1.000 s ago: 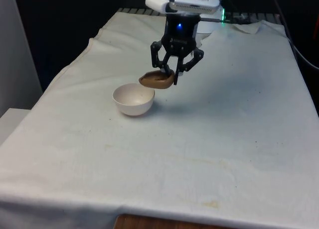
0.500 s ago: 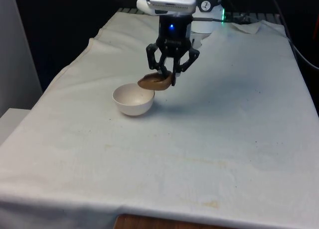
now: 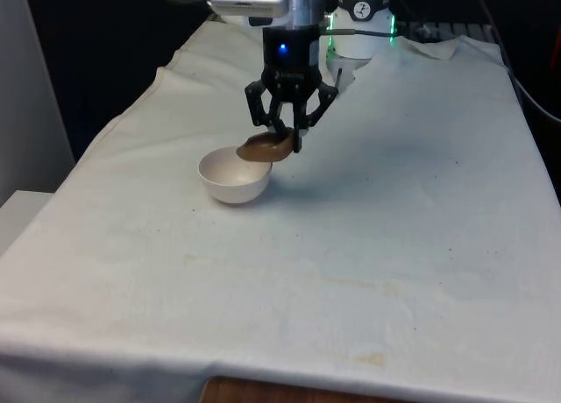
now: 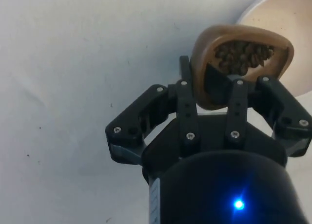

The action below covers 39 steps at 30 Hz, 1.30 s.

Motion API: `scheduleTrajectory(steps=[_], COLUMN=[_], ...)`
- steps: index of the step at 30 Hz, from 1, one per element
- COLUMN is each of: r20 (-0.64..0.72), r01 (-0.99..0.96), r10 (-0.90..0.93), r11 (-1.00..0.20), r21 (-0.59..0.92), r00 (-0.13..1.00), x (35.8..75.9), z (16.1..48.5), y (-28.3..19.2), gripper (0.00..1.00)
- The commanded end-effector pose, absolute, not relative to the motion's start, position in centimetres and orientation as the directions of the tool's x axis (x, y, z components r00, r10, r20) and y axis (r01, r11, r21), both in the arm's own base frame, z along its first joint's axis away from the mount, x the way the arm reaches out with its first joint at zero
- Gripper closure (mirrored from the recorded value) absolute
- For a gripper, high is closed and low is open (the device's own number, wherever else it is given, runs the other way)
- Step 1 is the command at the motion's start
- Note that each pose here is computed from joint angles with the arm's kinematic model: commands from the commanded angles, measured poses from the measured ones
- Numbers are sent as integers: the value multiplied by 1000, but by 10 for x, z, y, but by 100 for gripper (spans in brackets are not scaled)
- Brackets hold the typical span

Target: Pour the coffee beans from the cup into the bowl.

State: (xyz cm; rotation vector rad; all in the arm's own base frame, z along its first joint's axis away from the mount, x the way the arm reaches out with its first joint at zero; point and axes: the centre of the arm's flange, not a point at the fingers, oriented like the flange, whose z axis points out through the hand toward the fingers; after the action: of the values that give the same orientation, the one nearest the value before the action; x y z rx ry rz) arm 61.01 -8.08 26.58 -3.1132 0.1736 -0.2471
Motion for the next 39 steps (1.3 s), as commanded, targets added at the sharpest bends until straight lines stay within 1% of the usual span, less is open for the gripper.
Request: scheduleTrajectory(steps=[1,13,20,21,27,39], r20=[161,169,182,182,188,200], r01=[-108,-115,-122,-122,-131,-146], r10=[-112,-123,-139,-137,-157,-191], r11=[-993,-992,-987,-988,-981,-964], r21=[-38,-52,-105,-92,-144,-223], r00=[981,978,973,974,969,961], x=[610,606,603,603,601,595], z=[267,269,274,271,278,274], y=[-84,-111,-124,-124,-128,-131], gripper=[98,98,98,98,98,98])
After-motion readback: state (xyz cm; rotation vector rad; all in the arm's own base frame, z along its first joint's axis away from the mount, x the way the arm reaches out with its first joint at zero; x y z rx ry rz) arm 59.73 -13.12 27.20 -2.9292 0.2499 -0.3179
